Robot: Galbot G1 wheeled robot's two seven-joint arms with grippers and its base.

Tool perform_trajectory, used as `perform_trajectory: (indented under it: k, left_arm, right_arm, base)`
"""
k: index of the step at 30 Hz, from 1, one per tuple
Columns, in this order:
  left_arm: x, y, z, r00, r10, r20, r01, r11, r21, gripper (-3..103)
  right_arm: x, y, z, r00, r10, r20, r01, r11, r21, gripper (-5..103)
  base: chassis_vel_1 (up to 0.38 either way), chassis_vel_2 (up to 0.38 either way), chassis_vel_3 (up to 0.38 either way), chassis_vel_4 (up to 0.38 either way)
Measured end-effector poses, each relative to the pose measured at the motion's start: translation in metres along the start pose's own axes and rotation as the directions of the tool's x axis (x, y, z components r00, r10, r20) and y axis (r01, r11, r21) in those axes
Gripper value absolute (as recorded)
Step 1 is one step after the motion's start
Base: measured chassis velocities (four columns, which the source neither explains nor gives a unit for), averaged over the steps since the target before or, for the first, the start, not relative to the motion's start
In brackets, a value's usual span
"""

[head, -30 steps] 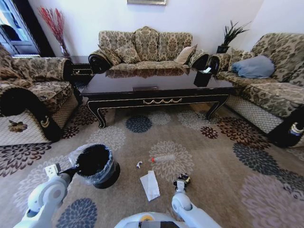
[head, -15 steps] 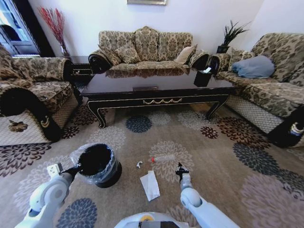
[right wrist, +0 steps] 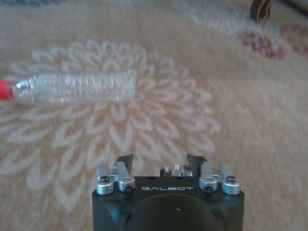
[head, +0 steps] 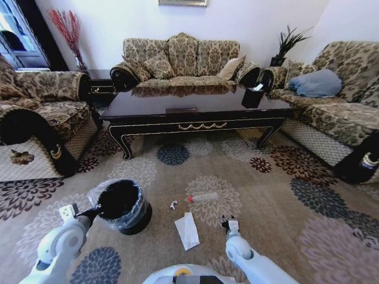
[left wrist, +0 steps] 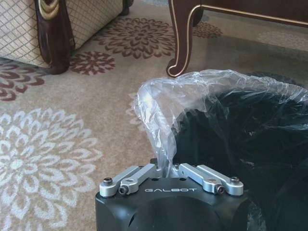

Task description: Move to the front of the table and pick up the trash from the floor, then place it into the trash bin.

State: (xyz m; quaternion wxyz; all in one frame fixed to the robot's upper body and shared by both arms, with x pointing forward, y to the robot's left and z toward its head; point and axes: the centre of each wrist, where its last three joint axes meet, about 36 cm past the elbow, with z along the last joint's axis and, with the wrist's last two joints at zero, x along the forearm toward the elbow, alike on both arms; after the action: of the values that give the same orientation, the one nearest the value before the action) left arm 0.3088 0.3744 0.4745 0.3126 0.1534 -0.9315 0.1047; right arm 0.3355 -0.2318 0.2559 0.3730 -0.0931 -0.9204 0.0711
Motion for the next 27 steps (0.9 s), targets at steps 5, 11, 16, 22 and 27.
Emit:
perform_trajectory:
  k: [5,11,16,22,27]
  left_arm:
    - [0.001,0.001,0.000,1.000,-0.002,0.000,0.002,1.000,-0.001,3]
    - [0.001,0.000,0.001,1.000,-0.003,-0.001,0.003,1.000,-0.002,3]
    - [0.001,0.001,0.000,1.000,-0.005,-0.001,0.005,1.000,-0.003,3]
    - [0.001,0.001,0.001,1.000,-0.007,-0.001,0.007,1.000,-0.004,3]
    - [0.001,0.001,0.001,1.000,-0.008,-0.001,0.008,1.000,-0.005,3]
  right_arm:
    - [0.003,0.004,-0.009,0.992,0.043,-0.117,-0.044,0.999,-0.013,82]
    - [-0.006,0.006,-0.013,0.988,0.072,-0.137,-0.074,0.997,-0.012,96]
    - [-0.011,0.008,-0.020,0.980,0.090,-0.175,-0.096,0.995,-0.028,100]
    - [-0.020,0.012,-0.021,0.976,0.107,-0.190,-0.114,0.993,-0.025,101]
    - [-0.025,0.015,-0.015,0.974,0.128,-0.189,-0.130,0.992,0.005,86]
  base:
    - [0.000,0.000,0.000,0.000]
    - [0.000,0.000,0.000,0.000]
    - [0.000,0.000,0.000,0.000]
    - [0.000,0.000,0.000,0.000]
    - [0.000,0.000,0.000,0.000]
